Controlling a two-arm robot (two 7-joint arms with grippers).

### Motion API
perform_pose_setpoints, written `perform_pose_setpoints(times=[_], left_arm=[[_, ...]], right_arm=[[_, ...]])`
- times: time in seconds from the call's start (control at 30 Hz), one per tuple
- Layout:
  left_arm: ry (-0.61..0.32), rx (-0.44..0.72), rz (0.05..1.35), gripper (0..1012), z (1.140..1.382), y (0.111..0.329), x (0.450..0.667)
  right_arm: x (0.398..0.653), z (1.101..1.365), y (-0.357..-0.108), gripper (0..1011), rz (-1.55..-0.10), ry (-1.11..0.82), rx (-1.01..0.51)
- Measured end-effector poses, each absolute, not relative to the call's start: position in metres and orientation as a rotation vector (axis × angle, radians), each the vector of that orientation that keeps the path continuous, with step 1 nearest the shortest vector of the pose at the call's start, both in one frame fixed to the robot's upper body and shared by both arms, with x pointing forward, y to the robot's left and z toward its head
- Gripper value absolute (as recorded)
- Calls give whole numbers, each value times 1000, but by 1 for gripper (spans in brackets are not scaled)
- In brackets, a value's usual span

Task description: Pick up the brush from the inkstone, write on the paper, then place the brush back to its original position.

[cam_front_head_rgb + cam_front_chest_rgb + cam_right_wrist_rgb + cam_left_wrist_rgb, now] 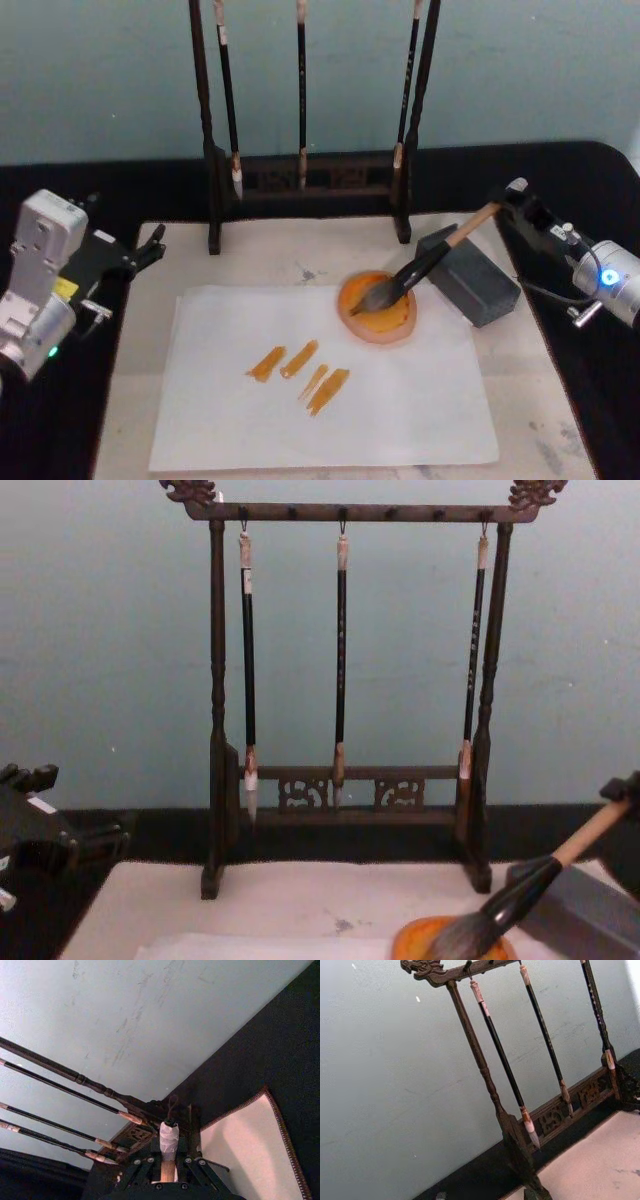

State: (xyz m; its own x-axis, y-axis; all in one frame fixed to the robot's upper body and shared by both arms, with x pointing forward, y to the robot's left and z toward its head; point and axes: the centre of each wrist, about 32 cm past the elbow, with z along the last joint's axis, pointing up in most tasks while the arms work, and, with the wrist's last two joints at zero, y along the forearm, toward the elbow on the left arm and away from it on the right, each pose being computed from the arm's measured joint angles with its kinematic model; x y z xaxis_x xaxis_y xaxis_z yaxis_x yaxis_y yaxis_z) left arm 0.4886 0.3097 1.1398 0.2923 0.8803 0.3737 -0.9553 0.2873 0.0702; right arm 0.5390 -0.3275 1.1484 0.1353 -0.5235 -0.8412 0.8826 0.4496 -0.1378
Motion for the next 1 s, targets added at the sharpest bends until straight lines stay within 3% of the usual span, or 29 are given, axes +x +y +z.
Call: perform_pose_setpoints(times=[1.0], left_arm=[[-285,304,1248,1010,1140,310,489]], right_arm=[[542,1144,-330,171,-1072,1040,468]])
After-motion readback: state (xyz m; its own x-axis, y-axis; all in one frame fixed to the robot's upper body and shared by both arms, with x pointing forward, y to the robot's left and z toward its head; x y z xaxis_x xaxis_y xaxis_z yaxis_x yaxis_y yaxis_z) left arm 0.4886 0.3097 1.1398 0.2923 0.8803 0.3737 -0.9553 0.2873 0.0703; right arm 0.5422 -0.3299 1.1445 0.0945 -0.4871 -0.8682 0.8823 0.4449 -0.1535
